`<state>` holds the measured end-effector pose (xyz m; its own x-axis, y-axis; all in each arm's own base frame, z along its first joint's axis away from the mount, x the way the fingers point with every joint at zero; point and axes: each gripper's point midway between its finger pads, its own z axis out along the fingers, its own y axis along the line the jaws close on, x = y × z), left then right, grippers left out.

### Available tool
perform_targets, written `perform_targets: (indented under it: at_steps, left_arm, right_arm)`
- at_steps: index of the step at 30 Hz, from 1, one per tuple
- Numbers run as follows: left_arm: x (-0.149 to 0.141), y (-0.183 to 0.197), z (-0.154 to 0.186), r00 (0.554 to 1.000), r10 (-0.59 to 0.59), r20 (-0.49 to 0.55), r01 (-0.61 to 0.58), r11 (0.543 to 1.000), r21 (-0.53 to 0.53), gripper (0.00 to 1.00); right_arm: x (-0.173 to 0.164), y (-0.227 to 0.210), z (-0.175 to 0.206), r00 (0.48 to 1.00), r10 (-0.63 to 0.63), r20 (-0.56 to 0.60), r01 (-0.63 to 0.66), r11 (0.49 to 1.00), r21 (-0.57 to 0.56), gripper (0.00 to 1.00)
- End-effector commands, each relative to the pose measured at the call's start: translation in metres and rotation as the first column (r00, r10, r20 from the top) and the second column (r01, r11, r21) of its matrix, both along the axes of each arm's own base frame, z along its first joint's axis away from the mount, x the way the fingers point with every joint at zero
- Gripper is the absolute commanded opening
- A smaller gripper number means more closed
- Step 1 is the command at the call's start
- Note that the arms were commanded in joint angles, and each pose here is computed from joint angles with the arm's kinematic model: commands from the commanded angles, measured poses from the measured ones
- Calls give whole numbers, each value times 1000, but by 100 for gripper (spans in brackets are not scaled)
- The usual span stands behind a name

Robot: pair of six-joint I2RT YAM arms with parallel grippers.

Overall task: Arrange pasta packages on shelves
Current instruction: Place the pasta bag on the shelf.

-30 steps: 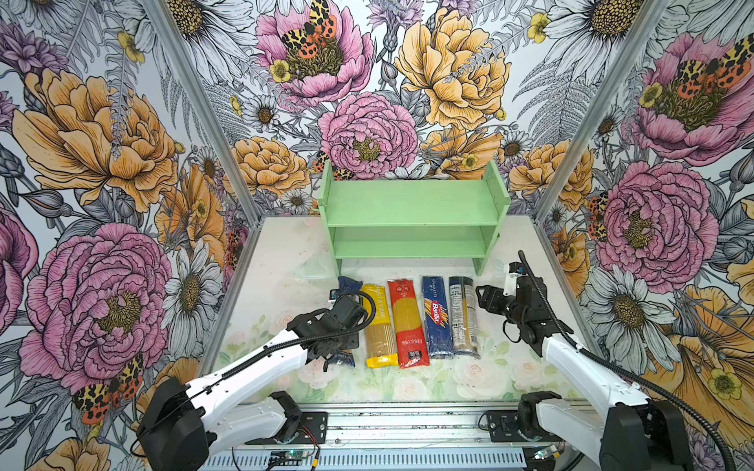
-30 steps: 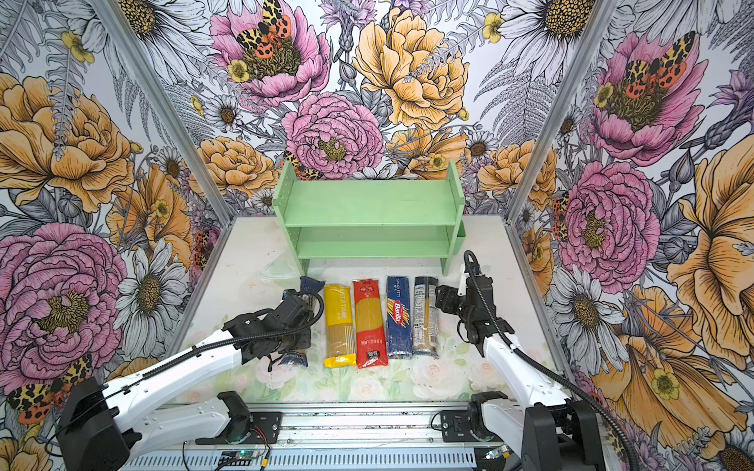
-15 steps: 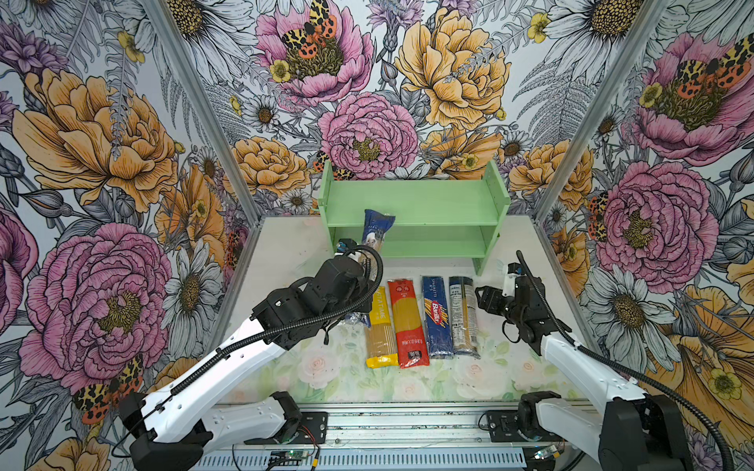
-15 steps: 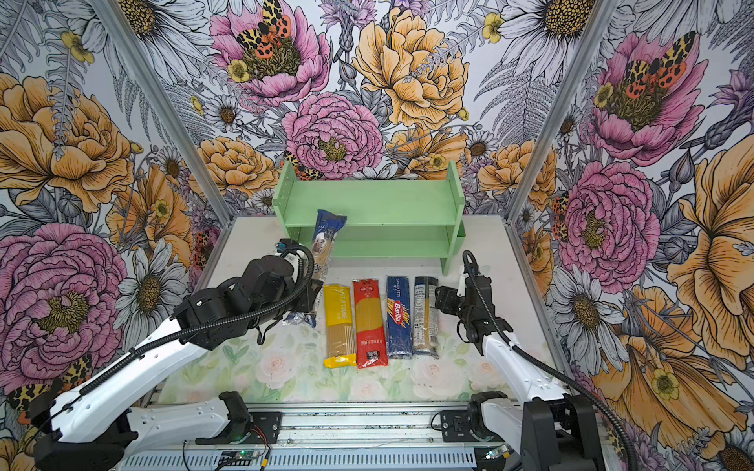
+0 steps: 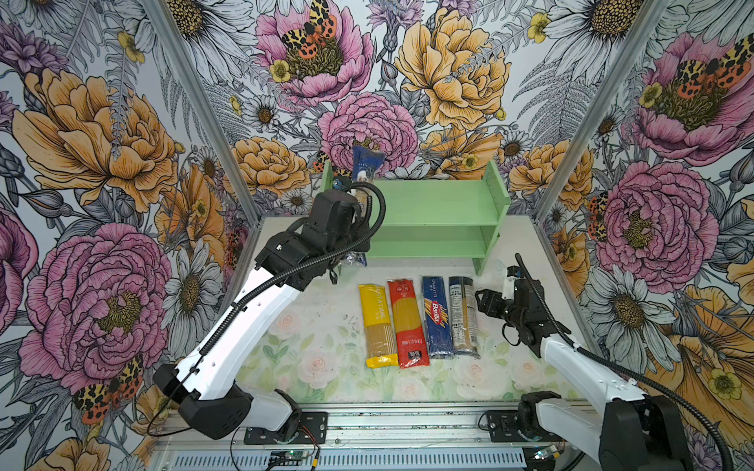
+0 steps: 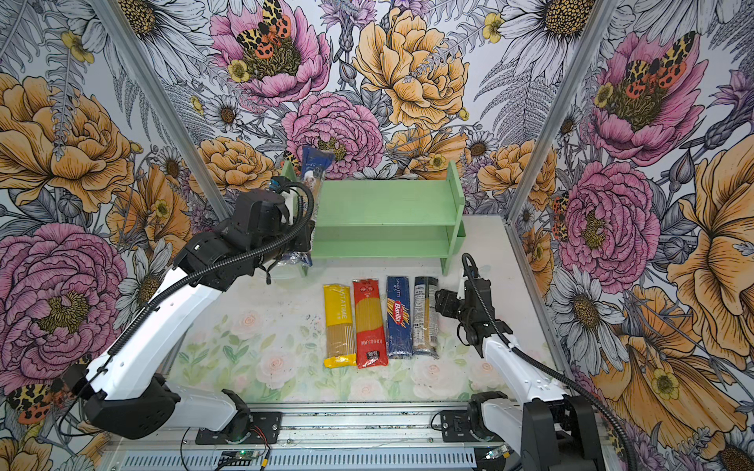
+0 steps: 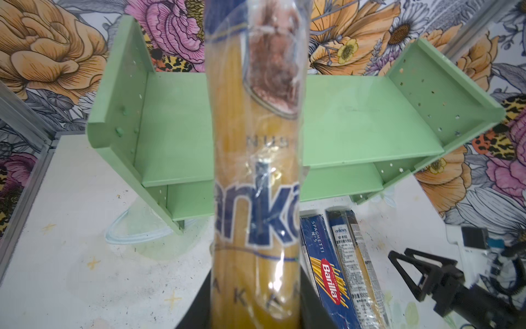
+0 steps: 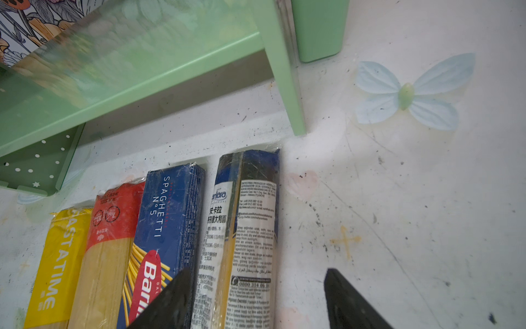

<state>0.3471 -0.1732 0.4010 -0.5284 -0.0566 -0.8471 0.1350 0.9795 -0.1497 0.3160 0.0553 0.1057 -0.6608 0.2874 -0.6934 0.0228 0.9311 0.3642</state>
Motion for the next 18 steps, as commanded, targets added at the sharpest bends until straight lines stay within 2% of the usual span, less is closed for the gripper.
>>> perform_targets:
  at_steps: [1, 8, 10, 14, 15, 18]
  left_arm:
    - [38, 5, 43, 991, 27, 129, -16, 996, -86, 17]
    - [93, -16, 36, 993, 19, 113, -8, 995, -95, 16]
    - [102, -26, 33, 995, -15, 95, 27, 991, -129, 16]
    - [114, -23, 33, 996, -3, 90, 17, 988, -157, 16]
    - [126, -25, 16, 998, -3, 56, 11, 988, -151, 17]
    - [132, -23, 7, 1000, -2, 31, 7, 986, -165, 18]
  right_arm:
    - [0, 0, 3, 1000, -4, 17, 4, 1000, -5, 76]
    - [3, 1, 4, 1000, 4, 14, -4, 1000, -5, 76]
    - [3, 2, 4, 1000, 9, 12, -9, 1000, -4, 76]
    - [2, 2, 3, 1000, 10, 12, -10, 1000, -8, 76]
    - [2, 2, 3, 1000, 11, 12, -11, 1000, -11, 76]
    - [1, 2, 0, 1000, 13, 4, -13, 1000, -8, 76]
